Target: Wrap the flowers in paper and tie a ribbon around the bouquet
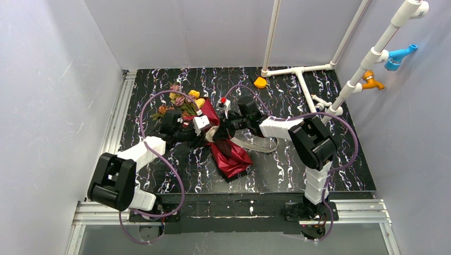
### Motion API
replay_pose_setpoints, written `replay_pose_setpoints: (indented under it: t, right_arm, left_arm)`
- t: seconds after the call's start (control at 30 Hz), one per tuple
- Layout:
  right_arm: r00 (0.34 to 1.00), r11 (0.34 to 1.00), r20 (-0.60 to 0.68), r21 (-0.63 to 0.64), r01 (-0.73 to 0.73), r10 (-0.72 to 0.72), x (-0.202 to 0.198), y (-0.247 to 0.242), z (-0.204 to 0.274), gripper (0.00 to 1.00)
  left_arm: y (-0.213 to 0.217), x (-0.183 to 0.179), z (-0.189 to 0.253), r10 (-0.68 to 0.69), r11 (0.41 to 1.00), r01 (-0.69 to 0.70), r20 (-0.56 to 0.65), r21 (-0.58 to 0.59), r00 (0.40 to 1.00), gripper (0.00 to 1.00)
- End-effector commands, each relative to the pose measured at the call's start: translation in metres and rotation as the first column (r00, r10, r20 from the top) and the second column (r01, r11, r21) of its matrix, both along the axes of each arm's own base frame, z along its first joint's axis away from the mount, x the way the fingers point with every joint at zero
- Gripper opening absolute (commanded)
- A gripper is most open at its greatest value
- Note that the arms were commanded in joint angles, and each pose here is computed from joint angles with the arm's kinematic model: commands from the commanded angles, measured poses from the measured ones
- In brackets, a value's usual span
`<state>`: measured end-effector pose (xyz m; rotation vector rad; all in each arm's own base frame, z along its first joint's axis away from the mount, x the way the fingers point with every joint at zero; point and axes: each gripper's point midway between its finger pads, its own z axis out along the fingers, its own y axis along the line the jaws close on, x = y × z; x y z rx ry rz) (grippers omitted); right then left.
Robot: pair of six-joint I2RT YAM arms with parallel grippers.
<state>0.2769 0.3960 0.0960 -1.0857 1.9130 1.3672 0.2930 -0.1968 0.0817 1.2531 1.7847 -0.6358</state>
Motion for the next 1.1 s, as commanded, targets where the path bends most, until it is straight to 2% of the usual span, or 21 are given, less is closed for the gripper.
replay_pose_setpoints:
  t: [0.0, 0.13, 0.27, 0.43, 0.7, 1.07]
  right_arm:
    - [0.999, 1.0, 0.039, 0.016, -0.019, 0.018, 0.005, 0.008, 0.008, 0.01]
    - [0.999, 1.0, 0.039, 0.015, -0.018, 0.018, 0.005, 0.008, 0.008, 0.01]
    - [0.999, 1.0, 0.039, 0.016, -0.019, 0.019, 0.005, 0.008, 0.008, 0.01]
    - [0.999, 1.0, 0.038, 0.014, -0.02, 0.02, 0.005, 0.008, 0.008, 0.01]
    - [0.999, 1.0, 0.037, 0.003, -0.005, 0.005, 0.004, 0.005, 0.008, 0.01]
    - [0.999, 0.999, 0.027, -0.028, 0.027, -0.027, 0.002, -0.002, 0.011, 0.01]
  left_arm:
    - [-0.004, 0.011, 0.009, 0.01, 1.0, -0.01, 0.015, -0.007, 1.0, 0.34]
    - [-0.003, 0.017, 0.009, 0.029, 1.0, -0.029, 0.009, 0.0, 1.0, 0.12]
    - [-0.003, 0.02, 0.008, 0.04, 0.999, -0.04, -0.001, 0.004, 0.999, 0.01]
    - [-0.003, 0.015, 0.008, 0.023, 1.0, -0.023, -0.001, 0.006, 1.0, 0.0]
    - [0.023, -0.006, 0.007, 0.066, 0.988, -0.055, -0.069, 0.147, 0.995, 0.0]
    - [0.028, -0.011, 0.011, 0.13, 0.983, -0.116, -0.091, 0.14, 0.987, 0.0]
